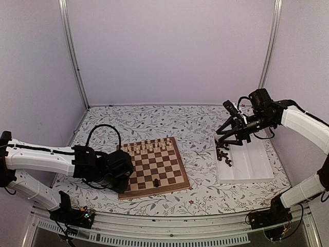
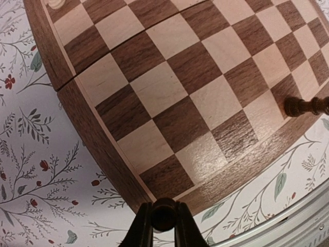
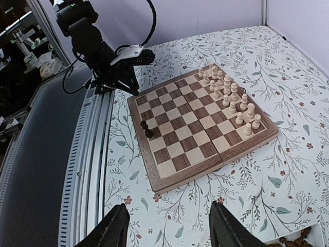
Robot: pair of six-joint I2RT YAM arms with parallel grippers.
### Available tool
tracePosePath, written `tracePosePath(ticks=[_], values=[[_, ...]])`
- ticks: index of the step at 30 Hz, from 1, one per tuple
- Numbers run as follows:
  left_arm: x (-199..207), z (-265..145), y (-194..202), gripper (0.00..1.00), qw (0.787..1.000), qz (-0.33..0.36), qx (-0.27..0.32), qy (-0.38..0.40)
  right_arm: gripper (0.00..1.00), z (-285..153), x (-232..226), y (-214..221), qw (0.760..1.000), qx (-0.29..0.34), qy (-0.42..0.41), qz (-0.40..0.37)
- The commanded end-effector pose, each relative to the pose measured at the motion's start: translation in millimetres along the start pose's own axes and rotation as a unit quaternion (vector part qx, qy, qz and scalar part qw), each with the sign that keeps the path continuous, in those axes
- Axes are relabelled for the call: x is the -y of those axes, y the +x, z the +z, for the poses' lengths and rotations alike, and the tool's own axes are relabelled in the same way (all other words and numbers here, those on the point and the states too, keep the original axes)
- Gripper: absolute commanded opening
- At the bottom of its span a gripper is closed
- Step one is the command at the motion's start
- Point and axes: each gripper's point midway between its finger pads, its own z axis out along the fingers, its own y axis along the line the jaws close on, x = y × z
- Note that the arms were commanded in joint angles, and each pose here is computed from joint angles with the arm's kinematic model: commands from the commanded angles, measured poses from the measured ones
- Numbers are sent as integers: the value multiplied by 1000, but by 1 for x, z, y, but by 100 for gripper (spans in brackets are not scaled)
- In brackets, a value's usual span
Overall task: Set up the chess pieces on the board
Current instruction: Place the chess piece on the chessboard.
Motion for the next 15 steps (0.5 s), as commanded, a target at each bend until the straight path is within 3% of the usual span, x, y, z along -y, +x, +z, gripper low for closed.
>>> tracePosePath(ticks=[1, 15], values=[[-2, 8, -8, 3, 1000, -20, 12, 6, 57, -2, -2, 0, 1000, 1, 6, -6], [-2, 25, -1, 5, 1000, -15, -5, 16, 57, -2, -3, 1, 1000, -3, 8, -5]])
